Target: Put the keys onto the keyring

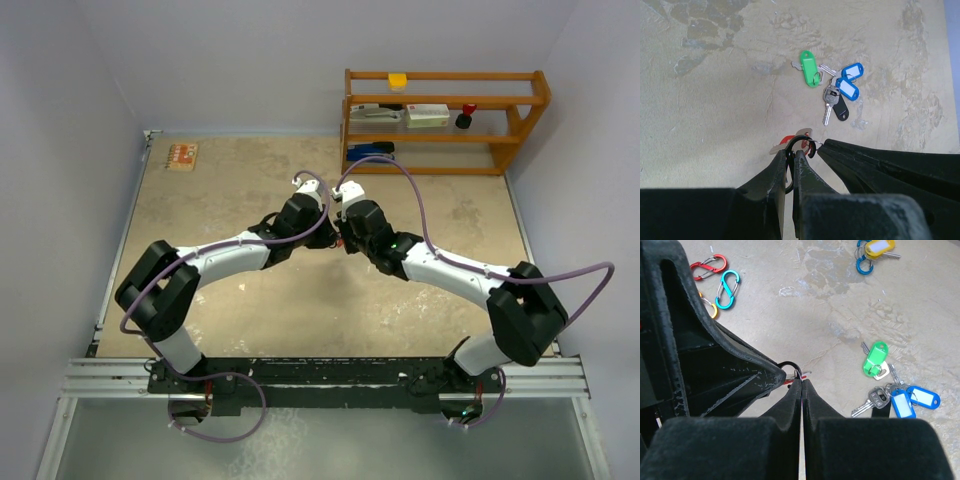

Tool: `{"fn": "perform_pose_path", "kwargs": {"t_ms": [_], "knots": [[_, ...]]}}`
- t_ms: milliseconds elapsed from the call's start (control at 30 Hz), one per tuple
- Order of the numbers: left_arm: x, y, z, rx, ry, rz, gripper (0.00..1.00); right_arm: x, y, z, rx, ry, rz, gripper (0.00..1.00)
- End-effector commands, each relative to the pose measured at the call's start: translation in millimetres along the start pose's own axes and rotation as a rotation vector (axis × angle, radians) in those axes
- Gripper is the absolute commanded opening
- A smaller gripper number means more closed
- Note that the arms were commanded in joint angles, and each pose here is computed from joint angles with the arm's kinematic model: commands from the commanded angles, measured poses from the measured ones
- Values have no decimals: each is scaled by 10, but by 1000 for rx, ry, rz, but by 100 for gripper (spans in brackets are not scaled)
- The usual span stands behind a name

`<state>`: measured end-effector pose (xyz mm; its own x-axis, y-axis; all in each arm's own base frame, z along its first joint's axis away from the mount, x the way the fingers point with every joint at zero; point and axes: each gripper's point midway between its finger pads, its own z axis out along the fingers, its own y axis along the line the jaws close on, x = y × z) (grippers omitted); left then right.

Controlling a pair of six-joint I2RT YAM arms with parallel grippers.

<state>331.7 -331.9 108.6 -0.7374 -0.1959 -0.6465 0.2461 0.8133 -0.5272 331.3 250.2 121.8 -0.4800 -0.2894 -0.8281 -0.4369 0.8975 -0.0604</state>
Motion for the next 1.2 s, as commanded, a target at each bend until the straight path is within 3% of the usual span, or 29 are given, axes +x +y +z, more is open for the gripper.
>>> {"fn": "perform_pose_path", "kwargs": {"t_ms": [0, 1100, 1133, 1167], "knots": [[-172, -175, -144, 48, -43, 23, 0, -219, -74, -103, 34, -79, 18, 0], [0, -307, -132, 150, 33, 59, 0, -233, -227, -172, 104, -147, 24, 0], [3, -319, -133, 156, 36, 61, 1, -236, -238, -174, 107, -149, 24, 0], [11, -319, -129, 156, 40, 62, 11, -234, -241, -176, 108, -150, 24, 0]]}}
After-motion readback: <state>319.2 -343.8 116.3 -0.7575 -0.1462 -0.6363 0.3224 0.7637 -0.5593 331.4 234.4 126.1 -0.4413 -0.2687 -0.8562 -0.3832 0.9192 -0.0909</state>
